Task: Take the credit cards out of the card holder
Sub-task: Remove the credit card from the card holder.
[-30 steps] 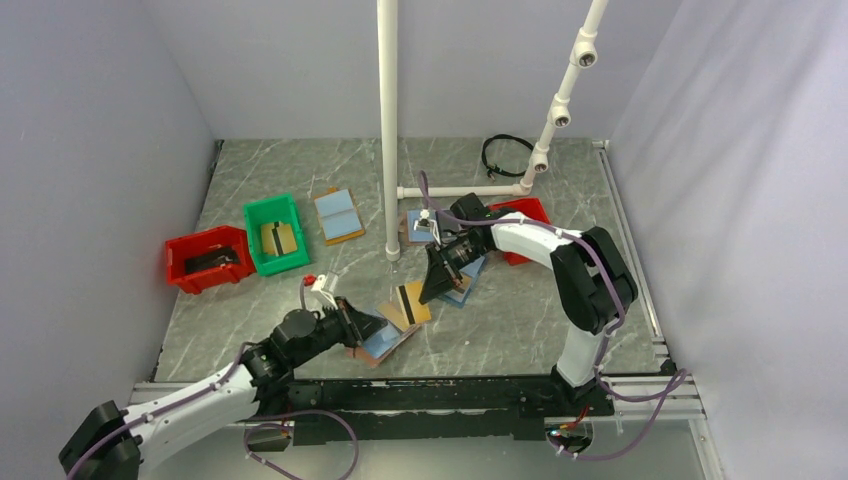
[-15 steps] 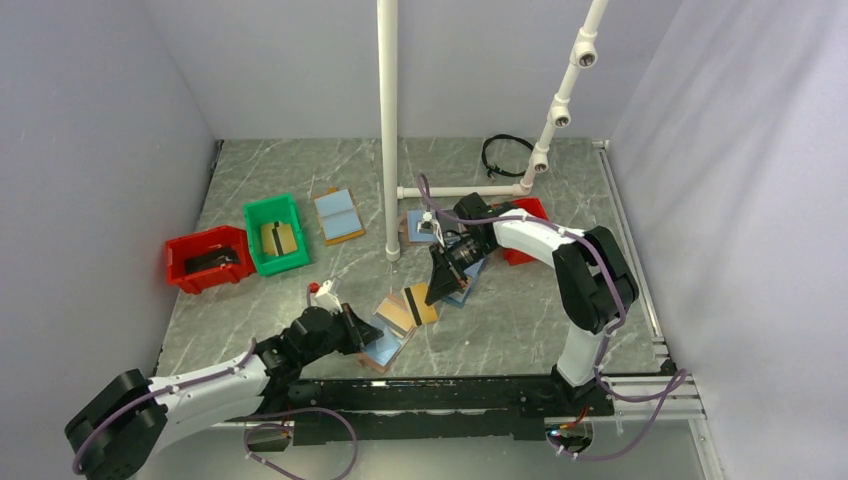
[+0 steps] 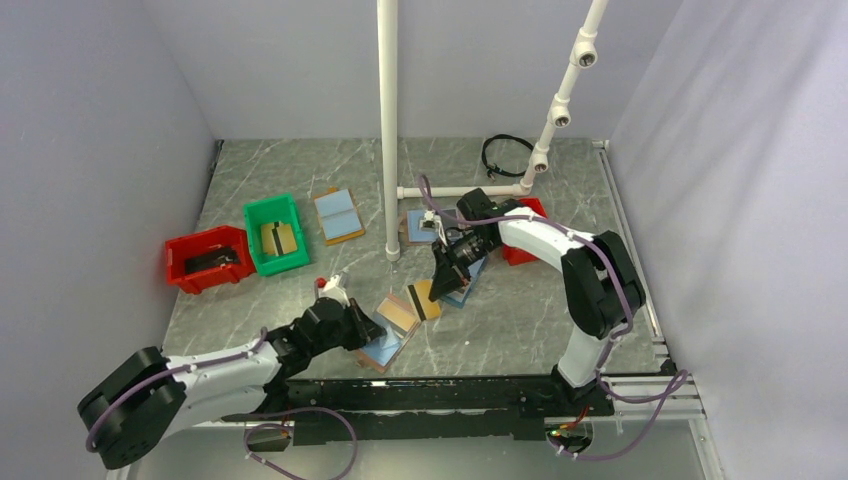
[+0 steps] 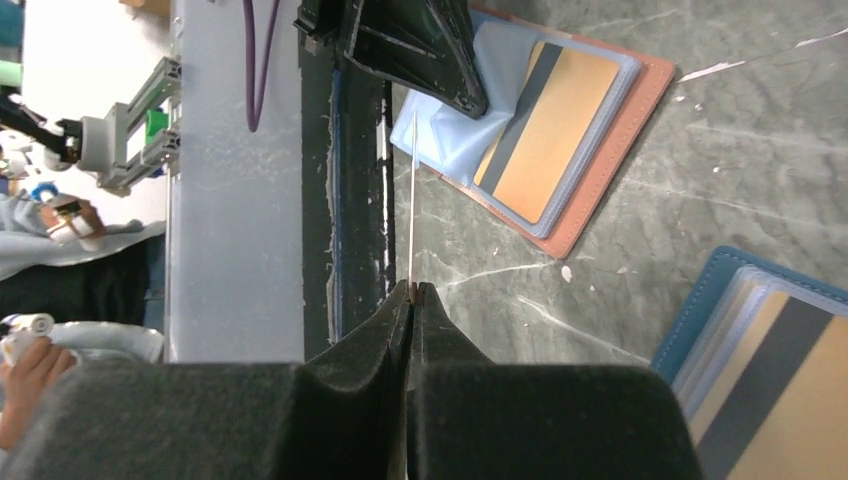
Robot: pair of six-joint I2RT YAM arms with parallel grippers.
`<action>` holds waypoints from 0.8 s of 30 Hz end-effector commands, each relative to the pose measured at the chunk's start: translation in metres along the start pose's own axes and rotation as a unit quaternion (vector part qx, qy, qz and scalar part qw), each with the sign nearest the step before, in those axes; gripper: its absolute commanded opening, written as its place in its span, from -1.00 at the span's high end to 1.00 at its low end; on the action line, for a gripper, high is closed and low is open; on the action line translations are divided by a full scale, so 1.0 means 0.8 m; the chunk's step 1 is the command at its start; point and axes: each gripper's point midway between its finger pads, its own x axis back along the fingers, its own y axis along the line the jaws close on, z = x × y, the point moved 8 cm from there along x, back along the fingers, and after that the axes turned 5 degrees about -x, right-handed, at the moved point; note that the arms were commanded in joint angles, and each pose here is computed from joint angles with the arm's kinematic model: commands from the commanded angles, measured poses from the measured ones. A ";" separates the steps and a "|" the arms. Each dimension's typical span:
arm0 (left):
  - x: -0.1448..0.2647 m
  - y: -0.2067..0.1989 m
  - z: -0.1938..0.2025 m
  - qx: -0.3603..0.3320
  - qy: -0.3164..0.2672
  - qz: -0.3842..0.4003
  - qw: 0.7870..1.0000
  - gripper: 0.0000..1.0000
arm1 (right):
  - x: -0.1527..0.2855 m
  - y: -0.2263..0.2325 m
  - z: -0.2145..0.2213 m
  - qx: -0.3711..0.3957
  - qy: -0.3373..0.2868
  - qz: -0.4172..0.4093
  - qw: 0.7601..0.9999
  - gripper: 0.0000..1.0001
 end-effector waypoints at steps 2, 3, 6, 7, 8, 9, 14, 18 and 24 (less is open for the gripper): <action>-0.012 -0.029 -0.017 -0.009 -0.007 0.031 0.999 1.00 | 0.023 0.019 -0.019 0.072 -0.024 0.034 0.997 1.00; -0.014 -0.032 -0.018 -0.010 -0.006 0.034 0.999 1.00 | 0.025 0.019 -0.019 0.074 -0.024 0.038 0.996 1.00; -0.021 -0.039 -0.020 -0.014 0.002 0.041 0.999 1.00 | 0.030 0.020 -0.020 0.079 -0.026 0.043 0.996 1.00; -0.024 -0.040 -0.019 -0.016 0.007 0.041 0.999 1.00 | 0.031 0.021 -0.019 0.079 -0.028 0.043 0.996 1.00; -0.026 -0.041 -0.020 -0.016 0.010 0.041 0.999 1.00 | 0.032 0.021 -0.019 0.080 -0.028 0.044 0.995 1.00; -0.028 -0.043 -0.020 -0.017 0.011 0.043 0.999 1.00 | 0.033 0.021 -0.019 0.080 -0.029 0.044 0.995 1.00; -0.036 -0.045 -0.020 -0.018 0.021 0.043 0.999 1.00 | 0.036 0.026 -0.019 0.087 -0.031 0.044 0.995 1.00; -0.039 -0.043 -0.018 -0.016 0.026 0.037 0.999 1.00 | 0.038 0.029 -0.019 0.090 -0.033 0.044 0.994 1.00; -0.037 -0.038 -0.015 -0.013 0.031 0.022 0.999 1.00 | 0.041 0.033 -0.019 0.094 -0.036 0.043 0.994 1.00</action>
